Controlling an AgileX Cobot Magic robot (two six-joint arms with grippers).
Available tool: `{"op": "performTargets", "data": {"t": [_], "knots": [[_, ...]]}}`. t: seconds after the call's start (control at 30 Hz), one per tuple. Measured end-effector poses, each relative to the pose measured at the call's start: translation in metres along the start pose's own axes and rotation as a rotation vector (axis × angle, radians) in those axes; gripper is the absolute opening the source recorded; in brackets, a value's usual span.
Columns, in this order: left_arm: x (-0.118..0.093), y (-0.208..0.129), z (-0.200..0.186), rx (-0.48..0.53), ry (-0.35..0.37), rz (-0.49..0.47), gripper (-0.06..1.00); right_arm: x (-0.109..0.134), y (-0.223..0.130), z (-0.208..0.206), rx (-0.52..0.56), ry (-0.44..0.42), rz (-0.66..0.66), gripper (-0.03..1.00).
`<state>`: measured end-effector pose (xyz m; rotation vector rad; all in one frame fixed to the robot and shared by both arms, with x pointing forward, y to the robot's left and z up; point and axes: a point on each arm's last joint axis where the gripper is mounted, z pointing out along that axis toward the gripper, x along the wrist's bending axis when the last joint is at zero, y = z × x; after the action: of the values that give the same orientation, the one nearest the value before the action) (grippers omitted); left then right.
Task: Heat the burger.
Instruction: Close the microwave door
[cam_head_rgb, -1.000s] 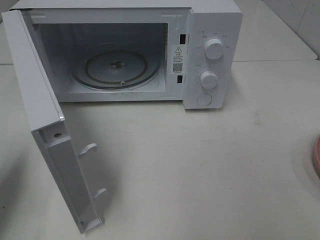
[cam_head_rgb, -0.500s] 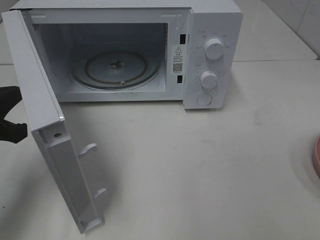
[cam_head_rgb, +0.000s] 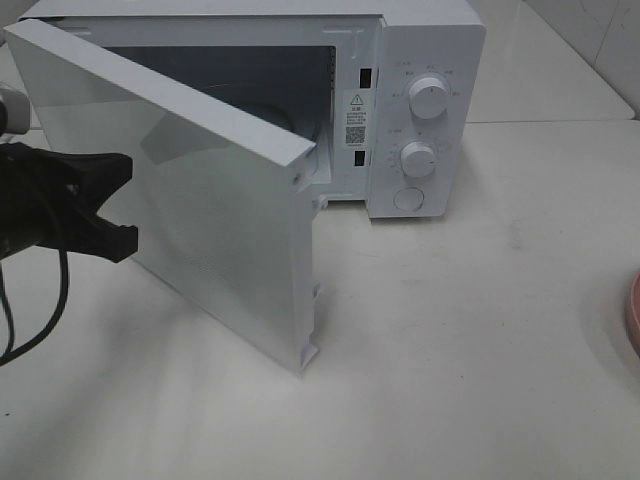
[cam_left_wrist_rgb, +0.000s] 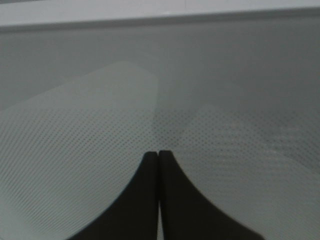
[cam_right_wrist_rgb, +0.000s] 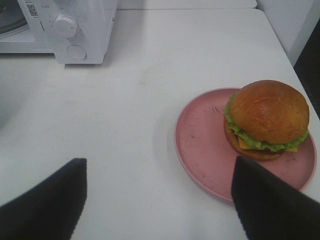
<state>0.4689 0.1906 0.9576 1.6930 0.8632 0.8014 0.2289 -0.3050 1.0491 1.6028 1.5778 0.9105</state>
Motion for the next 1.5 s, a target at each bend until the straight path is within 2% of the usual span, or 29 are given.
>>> {"op": "performTargets", "data": {"t": [0.5, 0.6, 0.67, 1.1, 1.3, 1.5], "knots": [[-0.016, 0.016, 0.052, -0.035, 0.018, -0.084, 0.0, 0.0, 0.0, 0.0, 0.0, 0.0, 0.0, 0.76], [-0.02, 0.018, 0.063, -0.04, 0.043, -0.103, 0.0, 0.0, 0.0, 0.0, 0.0, 0.0, 0.0, 0.76], [-0.026, 0.023, 0.075, -0.068, 0.087, -0.111, 0.0, 0.0, 0.0, 0.0, 0.0, 0.0, 0.0, 0.76], [-0.043, 0.035, 0.118, -0.106, 0.185, -0.142, 0.0, 0.0, 0.0, 0.0, 0.0, 0.0, 0.0, 0.76], [-0.047, 0.036, 0.127, -0.093, 0.191, -0.161, 0.0, 0.0, 0.0, 0.0, 0.0, 0.0, 0.0, 0.76], [-0.053, 0.038, 0.141, -0.076, 0.181, -0.132, 0.0, 0.0, 0.0, 0.0, 0.0, 0.0, 0.0, 0.76]]}}
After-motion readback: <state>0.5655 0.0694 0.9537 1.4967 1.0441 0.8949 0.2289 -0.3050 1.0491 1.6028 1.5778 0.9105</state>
